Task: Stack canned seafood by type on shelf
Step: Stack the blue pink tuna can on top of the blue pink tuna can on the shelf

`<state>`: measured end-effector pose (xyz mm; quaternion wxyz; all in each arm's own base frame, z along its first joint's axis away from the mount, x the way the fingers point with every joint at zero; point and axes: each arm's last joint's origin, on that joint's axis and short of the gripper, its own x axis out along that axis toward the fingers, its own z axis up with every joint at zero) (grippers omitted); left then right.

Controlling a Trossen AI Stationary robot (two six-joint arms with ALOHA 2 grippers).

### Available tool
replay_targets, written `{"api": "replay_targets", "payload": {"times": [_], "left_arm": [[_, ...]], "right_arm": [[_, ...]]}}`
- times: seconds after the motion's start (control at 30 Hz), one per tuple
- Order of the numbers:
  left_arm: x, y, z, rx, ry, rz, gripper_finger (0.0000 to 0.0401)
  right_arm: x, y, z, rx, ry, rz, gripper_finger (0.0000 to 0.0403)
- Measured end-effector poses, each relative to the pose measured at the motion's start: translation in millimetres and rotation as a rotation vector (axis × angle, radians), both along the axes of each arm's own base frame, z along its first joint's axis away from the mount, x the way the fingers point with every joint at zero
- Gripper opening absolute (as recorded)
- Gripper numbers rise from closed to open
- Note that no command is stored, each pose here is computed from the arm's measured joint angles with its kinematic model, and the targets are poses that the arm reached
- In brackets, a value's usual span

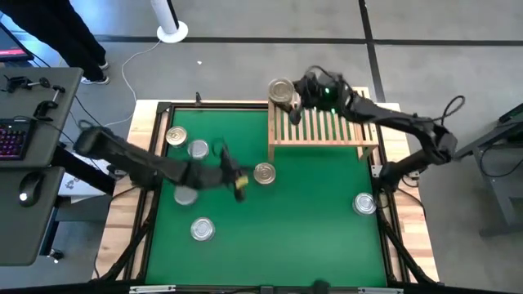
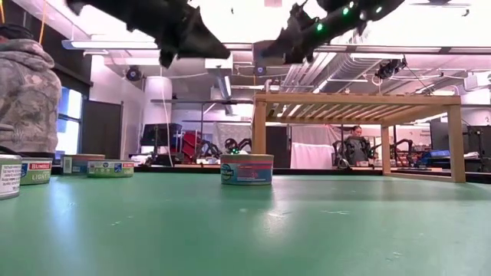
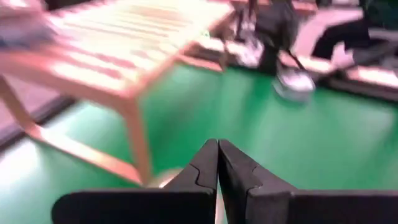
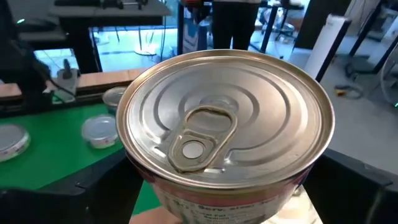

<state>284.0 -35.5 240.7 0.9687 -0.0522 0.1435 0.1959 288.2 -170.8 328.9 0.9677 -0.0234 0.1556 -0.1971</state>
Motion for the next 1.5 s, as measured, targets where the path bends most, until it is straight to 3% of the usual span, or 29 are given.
{"api": "replay_targets", "payload": {"times": [0.23,0.4,0.6,0.8,0.93,1.13,1.5], "left_arm": [[-10,107,53,0.034,-0.069,0.060,0.0000],[-15,166,77,0.084,-0.085,0.066,0.0000],[9,230,100,0.107,-0.123,-0.047,0.0000],[44,283,106,0.099,-0.057,-0.100,0.0000],[62,300,106,0.099,-0.035,-0.132,0.0000],[67,306,103,0.084,0.013,-0.141,0.0000],[78,314,73,0.025,0.076,-0.164,0.0000]], "right_arm": [[13,-52,-28,0.087,0.057,-0.020,0.0376],[13,-70,-30,0.084,0.049,-0.056,0.0376],[4,-81,-35,0.108,0.067,-0.084,0.0376],[2,-84,-37,0.121,0.072,-0.081,0.0376],[2,-83,-38,0.138,0.072,-0.046,0.0376],[1,-82,-39,0.157,0.078,-0.025,0.0376],[1,-81,-44,0.169,0.095,-0.025,0.0392]]}}
